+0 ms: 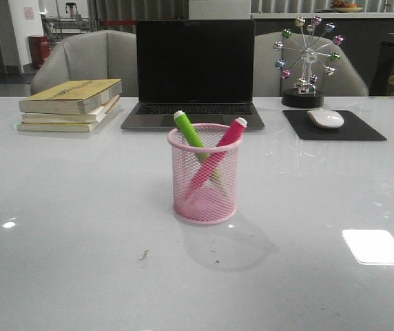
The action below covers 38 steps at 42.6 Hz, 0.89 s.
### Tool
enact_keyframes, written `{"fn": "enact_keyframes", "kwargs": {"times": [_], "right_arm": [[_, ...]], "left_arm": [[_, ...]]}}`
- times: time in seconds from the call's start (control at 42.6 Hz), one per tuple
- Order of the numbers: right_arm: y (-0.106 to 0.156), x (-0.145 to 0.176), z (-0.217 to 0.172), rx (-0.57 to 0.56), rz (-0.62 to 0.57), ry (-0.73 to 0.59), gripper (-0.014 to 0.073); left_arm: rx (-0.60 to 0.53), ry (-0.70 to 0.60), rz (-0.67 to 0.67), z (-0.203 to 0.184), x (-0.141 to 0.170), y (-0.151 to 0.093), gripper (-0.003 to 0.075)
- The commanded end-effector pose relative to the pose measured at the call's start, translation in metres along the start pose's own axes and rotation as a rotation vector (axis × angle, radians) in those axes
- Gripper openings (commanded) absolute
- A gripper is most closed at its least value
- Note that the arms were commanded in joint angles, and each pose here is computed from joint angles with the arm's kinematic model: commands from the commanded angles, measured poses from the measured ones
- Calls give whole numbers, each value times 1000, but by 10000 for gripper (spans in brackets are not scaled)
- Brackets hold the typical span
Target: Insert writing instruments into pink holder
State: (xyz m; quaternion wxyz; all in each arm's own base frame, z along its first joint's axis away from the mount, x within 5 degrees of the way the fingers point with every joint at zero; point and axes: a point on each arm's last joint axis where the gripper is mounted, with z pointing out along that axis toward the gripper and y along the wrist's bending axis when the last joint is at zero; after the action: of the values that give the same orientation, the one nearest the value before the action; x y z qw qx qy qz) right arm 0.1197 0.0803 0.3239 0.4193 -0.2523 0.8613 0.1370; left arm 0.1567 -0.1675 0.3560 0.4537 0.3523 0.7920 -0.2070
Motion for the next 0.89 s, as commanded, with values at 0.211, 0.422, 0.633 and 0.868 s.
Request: {"fn": "enact_keyframes", "kwargs": {"times": [0.211,0.422,0.633,0.868], "right_arm": [[0,-15,-8,2,-7,-123,550],[0,-12,-7,2,-8,-85,550],[0,-11,-7,2,-9,-72,358],[0,-10,-7,2,-9,-58,67]], "left_arm": [[7,-23,-30,-77,32,-4,426],[2,-119,-30,-91,61,-4,424],[2,-114,-31,-89,67,-4,272],[3,-111,-32,-88,67,-4,94]]}}
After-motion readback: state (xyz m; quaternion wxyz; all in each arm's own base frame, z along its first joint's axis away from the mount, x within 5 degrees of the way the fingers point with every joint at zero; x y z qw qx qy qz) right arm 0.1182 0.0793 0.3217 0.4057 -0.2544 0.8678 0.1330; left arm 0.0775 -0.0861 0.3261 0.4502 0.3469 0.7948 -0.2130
